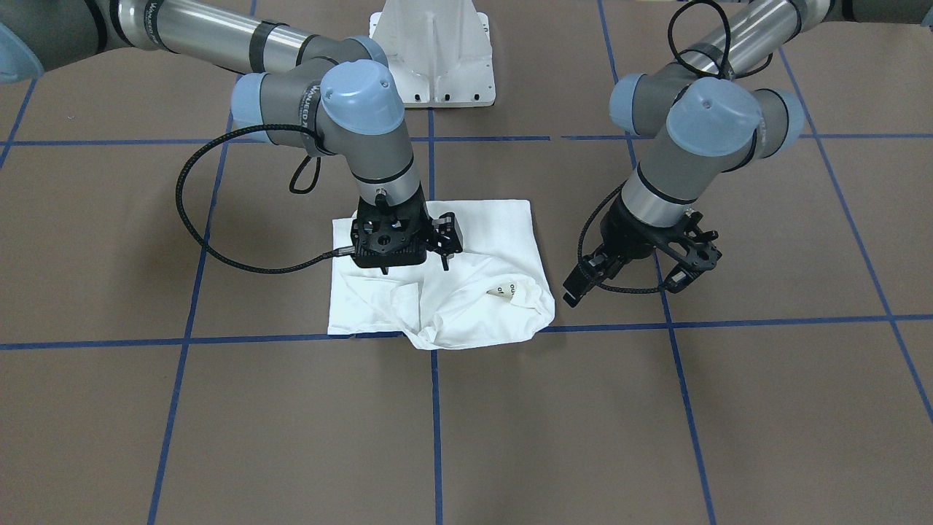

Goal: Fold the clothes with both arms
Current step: 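Press the folded shirt down with the right gripper while the left gripper withdraws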

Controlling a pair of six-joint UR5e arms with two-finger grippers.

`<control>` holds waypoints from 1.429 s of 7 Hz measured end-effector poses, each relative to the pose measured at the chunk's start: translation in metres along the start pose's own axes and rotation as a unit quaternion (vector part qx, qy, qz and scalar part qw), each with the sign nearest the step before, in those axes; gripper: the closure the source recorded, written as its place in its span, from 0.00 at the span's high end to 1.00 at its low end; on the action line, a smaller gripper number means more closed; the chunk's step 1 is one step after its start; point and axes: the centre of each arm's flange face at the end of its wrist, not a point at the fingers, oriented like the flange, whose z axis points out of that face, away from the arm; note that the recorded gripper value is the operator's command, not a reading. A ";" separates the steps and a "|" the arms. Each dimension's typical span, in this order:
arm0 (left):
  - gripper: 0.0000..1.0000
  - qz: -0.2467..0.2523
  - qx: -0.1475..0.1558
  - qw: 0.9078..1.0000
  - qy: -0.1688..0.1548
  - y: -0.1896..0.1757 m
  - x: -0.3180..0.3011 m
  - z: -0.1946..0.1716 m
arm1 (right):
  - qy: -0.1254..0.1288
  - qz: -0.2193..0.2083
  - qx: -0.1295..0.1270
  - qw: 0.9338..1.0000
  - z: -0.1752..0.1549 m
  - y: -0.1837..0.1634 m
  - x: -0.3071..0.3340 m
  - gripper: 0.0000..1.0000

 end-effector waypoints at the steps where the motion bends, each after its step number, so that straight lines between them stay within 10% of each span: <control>1: 1.00 0.001 0.000 1.000 -0.001 -0.001 -0.002 0.001 | 0.014 -0.075 0.002 0.997 0.012 0.008 0.007 0.99; 4: 1.00 0.004 0.001 1.000 -0.004 -0.003 -0.005 0.002 | 0.045 -0.183 0.009 0.982 0.038 0.018 0.013 0.99; 10: 1.00 0.006 -0.002 1.000 0.001 0.001 -0.002 0.002 | 0.098 -0.207 0.017 0.973 0.074 -0.003 0.029 0.99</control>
